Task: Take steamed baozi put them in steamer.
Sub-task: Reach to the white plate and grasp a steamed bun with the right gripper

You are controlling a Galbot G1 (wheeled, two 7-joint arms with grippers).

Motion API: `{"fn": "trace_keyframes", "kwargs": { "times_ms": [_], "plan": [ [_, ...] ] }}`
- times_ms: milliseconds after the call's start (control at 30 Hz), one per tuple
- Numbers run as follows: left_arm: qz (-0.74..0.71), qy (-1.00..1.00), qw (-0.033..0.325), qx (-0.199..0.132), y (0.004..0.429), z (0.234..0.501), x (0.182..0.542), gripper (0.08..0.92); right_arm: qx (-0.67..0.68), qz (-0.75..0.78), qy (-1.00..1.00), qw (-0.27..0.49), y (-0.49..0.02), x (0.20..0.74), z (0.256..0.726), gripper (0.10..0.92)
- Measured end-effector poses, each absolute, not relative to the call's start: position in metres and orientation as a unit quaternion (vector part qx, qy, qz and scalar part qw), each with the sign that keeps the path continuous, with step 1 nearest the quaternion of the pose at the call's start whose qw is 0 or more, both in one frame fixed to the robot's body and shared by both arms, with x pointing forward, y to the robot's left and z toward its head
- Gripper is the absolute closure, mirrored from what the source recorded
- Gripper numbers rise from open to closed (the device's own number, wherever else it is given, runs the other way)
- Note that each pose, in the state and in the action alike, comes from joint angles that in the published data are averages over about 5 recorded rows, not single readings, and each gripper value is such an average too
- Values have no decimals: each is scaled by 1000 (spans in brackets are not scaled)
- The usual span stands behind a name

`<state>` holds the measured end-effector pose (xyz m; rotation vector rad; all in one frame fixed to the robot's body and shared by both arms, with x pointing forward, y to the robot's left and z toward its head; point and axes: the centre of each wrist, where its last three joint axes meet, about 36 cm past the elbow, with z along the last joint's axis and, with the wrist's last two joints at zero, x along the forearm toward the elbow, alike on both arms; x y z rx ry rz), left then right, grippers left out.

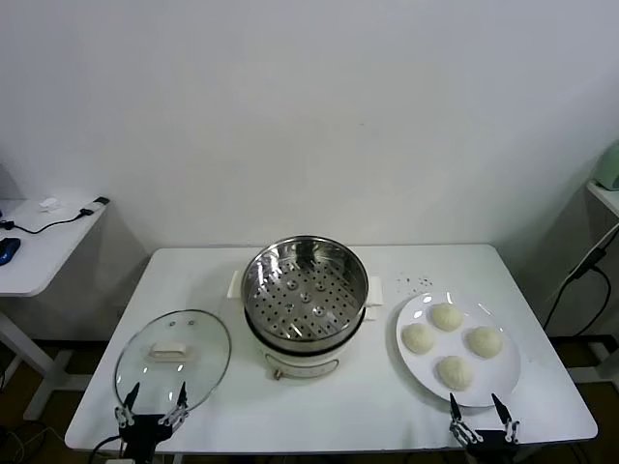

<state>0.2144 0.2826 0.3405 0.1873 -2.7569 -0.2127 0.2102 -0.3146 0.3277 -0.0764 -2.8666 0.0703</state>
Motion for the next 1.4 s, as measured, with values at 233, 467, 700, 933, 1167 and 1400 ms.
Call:
{"fn": "trace_keyframes", "kwargs": {
  "times_ms": [233, 467, 700, 933, 1167, 1400],
  "plan": [
    [-75, -978, 182, 63, 281, 343, 215, 177, -24, 60, -990, 123, -340, 266, 362, 200],
    [-75, -980, 174, 55, 279, 348, 218, 177, 55, 135, -981, 129, -379, 352, 412, 200],
    [-75, -981, 169, 51, 276, 351, 216, 177, 209, 269, -927, 155, -417, 428, 455, 200],
    [-76, -982, 168, 52, 276, 351, 213, 177, 361, 381, -827, 201, -447, 490, 491, 200],
    [-75, -982, 167, 53, 272, 351, 212, 177, 456, 443, -723, 270, -460, 540, 512, 200],
    [-74, -982, 165, 56, 272, 353, 212, 177, 499, 479, -639, 337, -460, 583, 523, 200]
  ]
}}
